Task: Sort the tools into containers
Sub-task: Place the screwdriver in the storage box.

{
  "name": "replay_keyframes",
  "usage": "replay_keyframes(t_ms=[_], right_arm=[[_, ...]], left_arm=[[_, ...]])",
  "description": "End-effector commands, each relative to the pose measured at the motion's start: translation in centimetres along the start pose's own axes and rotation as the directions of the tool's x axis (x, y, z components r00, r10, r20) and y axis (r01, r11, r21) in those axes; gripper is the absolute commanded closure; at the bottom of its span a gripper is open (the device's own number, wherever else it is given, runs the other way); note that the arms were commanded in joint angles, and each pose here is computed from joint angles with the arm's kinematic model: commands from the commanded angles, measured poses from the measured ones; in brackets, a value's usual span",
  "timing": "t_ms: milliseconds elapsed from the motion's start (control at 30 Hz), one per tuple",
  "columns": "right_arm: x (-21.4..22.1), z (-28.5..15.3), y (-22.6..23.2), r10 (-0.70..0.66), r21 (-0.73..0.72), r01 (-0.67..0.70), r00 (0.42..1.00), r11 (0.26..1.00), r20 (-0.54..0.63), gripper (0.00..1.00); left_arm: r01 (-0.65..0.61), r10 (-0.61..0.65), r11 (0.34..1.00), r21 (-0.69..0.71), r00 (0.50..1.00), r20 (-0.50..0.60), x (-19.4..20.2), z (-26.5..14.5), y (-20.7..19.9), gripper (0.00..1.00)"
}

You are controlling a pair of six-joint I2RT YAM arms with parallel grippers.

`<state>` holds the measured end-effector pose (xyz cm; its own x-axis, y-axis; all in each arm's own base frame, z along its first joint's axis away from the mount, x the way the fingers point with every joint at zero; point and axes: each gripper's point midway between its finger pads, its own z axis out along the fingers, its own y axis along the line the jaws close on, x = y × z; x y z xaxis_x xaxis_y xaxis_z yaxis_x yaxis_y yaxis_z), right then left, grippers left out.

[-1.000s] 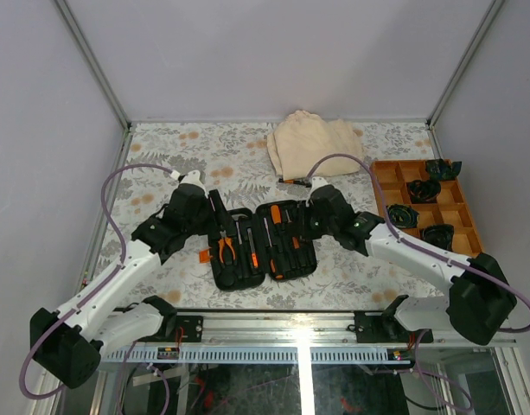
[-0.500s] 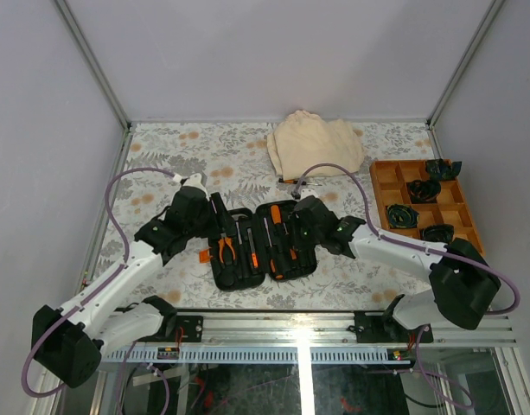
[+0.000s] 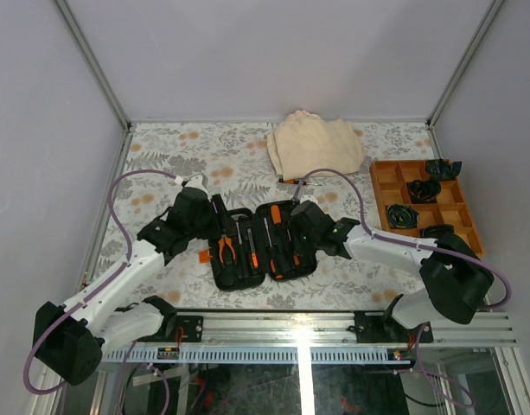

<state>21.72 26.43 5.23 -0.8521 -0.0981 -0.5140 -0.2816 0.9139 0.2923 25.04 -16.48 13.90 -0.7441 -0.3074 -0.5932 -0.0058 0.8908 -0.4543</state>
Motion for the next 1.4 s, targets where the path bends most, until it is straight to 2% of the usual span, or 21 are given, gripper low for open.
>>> replay_keyframes(t_ms=[0, 533, 733, 900, 1167, 1367], right_arm=[[0.2, 0.1, -0.5, 0.007, 0.036, -0.007, 1.000, 0.999, 0.015, 0.91], [1.8, 0.9, -1.8, 0.005, 0.087, -0.002, 1.000, 0.996, -0.031, 0.80], [1.5, 0.7, -1.7, 0.000, 0.089, 0.002, 1.000, 0.996, -0.024, 0.69], [0.5, -0.1, -1.4, -0.010, 0.090, 0.010, 1.000, 0.996, -0.002, 0.65], [-1.9, -0.9, -0.9, -0.058, 0.111, 0.053, 0.997, 0.992, 0.042, 0.65], [-2.3, -0.1, -0.7, -0.067, 0.118, 0.061, 0.997, 0.991, 0.042, 0.74]], left_arm=[[0.005, -0.006, 0.999, 0.031, 1.000, 0.022, -0.4, 0.3, -0.7, 0.44], [0.004, -0.004, 1.000, 0.014, 1.000, 0.015, -0.2, 0.5, -0.4, 0.44], [0.003, -0.004, 1.000, 0.011, 1.000, 0.012, -0.1, 0.6, -0.4, 0.44], [0.002, -0.002, 1.000, 0.012, 1.000, 0.009, -0.2, 0.6, -0.4, 0.44], [-0.001, 0.001, 1.000, 0.012, 1.000, 0.004, -0.1, 0.7, -0.5, 0.44], [-0.002, 0.002, 1.000, 0.013, 1.000, 0.010, -0.3, 0.6, -0.6, 0.44]])
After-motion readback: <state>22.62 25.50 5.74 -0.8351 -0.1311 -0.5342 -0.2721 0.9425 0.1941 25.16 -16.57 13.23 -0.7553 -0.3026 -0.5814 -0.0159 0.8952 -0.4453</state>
